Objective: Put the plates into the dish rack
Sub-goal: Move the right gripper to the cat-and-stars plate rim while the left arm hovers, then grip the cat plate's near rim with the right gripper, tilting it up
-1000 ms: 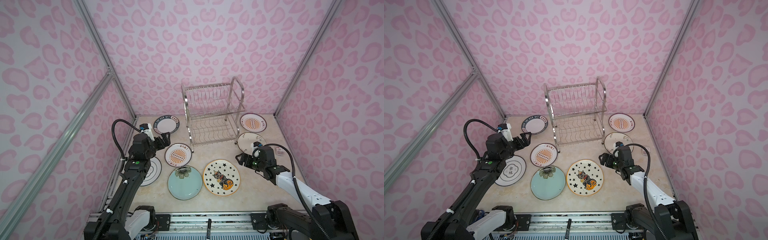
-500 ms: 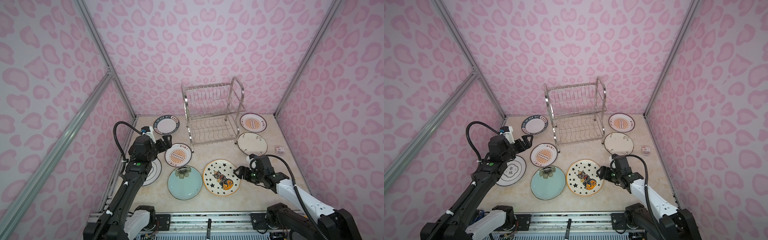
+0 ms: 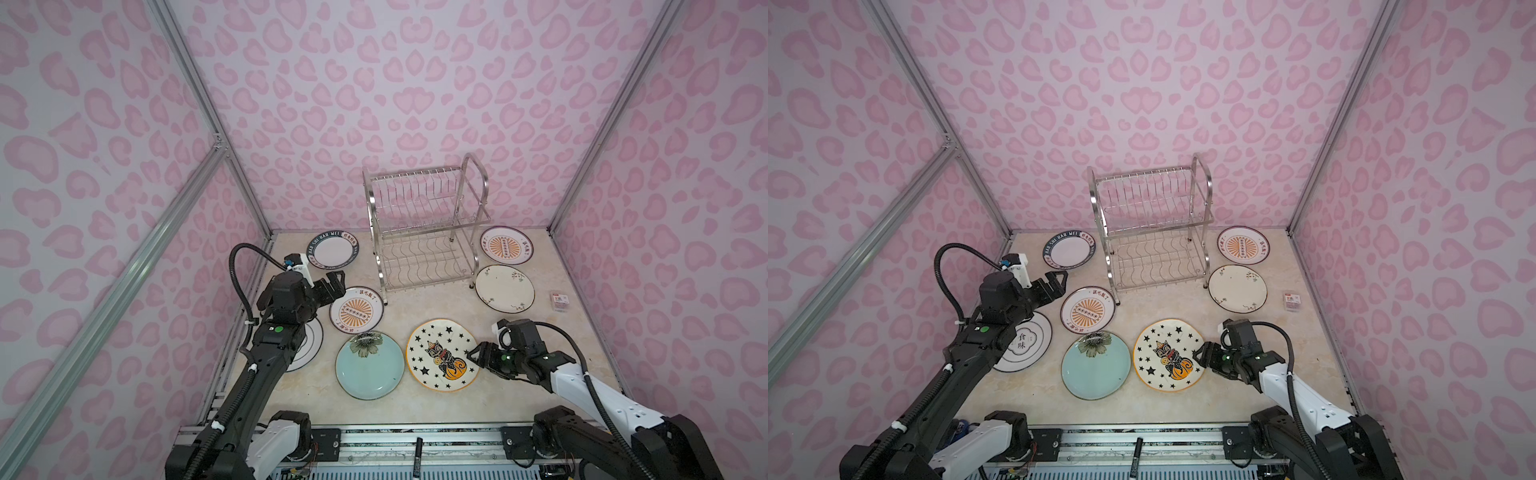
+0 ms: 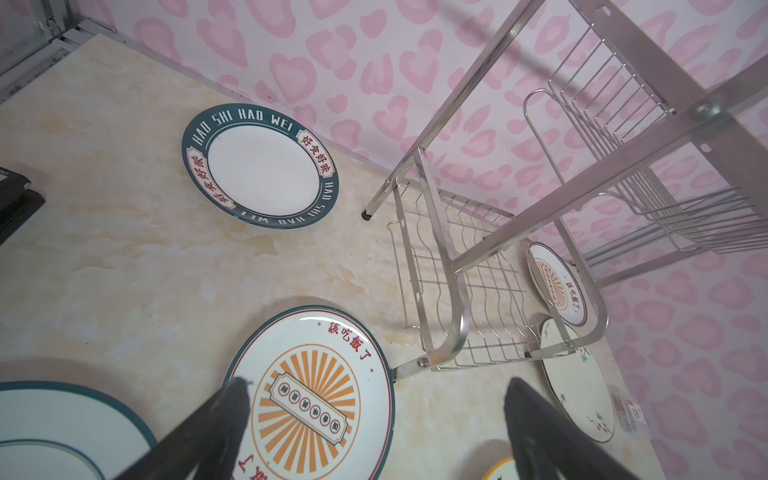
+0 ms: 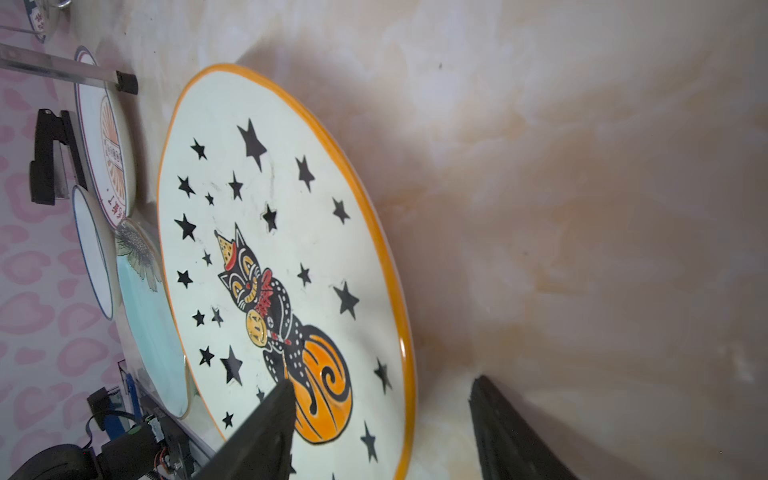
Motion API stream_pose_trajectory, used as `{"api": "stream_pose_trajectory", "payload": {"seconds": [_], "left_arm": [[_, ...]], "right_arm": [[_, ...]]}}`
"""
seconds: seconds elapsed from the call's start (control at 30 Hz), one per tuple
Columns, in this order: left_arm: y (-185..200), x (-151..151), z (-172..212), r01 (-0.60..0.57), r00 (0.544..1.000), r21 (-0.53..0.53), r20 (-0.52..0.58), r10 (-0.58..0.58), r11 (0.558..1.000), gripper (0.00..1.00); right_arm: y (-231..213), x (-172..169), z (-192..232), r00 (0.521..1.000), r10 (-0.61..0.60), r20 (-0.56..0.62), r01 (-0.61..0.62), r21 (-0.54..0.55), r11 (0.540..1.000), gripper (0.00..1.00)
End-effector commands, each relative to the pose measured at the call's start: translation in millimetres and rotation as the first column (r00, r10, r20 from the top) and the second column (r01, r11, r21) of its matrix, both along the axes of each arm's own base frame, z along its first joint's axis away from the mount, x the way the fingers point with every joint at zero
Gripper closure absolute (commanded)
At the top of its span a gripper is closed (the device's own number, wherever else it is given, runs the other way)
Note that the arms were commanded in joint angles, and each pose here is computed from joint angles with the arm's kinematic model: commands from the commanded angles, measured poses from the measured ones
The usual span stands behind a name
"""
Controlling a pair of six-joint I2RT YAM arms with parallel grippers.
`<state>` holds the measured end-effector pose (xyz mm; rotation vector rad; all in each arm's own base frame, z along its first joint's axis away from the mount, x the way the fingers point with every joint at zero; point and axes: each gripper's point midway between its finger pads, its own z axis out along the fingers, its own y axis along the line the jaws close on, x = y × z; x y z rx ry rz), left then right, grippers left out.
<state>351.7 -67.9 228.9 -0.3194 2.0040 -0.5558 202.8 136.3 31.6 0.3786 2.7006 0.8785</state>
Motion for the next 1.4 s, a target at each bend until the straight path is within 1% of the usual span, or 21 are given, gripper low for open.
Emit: {"api": "stream_pose_trajectory", "payload": {"seconds": [0.0,0.2,0.33,0.47,0.6,0.87,1.07,1.23,1.37], "left_arm": [[5,-2,0,-0.025,1.000,0.007,0.005,0.025,1.000,0.02],[6,-4,-2,-0.026,1.000,0.019,-0.007,0.026,0.999,0.02],[6,-5,-5,-0.025,1.000,0.029,-0.018,0.025,0.999,0.03],[6,-5,-4,-0.021,0.999,0.030,-0.023,0.022,0.999,0.03],[5,-5,-3,-0.018,0.999,0.033,-0.029,0.019,0.999,0.02],[5,-5,-3,-0.018,0.999,0.032,-0.029,0.019,0.999,0.02],[-2,-2,-1,0.008,0.999,0.001,-0.034,-0.008,1.000,0.02],[-5,0,1,0.020,0.999,-0.008,-0.038,-0.021,1.000,0.03],[-7,0,1,0.029,0.999,-0.010,-0.039,-0.029,1.000,0.02]], "right_arm": [[5,0,-2,1.000,-0.006,-0.023,0.007,0.033,0.999,0.37],[10,4,-6,0.999,-0.006,-0.040,0.008,0.057,0.998,0.43],[14,3,-10,0.997,0.019,-0.075,-0.015,0.059,0.998,0.48],[10,0,-22,0.992,0.015,-0.125,-0.011,0.031,0.999,0.60],[10,0,-27,0.990,0.008,-0.140,-0.003,0.033,0.999,0.66],[1,6,-21,0.992,-0.026,-0.120,0.029,0.022,0.999,0.78],[-5,18,-9,0.996,-0.048,-0.074,0.050,0.027,0.998,0.84],[-4,24,-4,0.997,-0.049,-0.054,0.051,0.040,0.998,0.84],[-4,27,-3,0.998,-0.048,-0.048,0.050,0.052,0.997,0.90]]}}
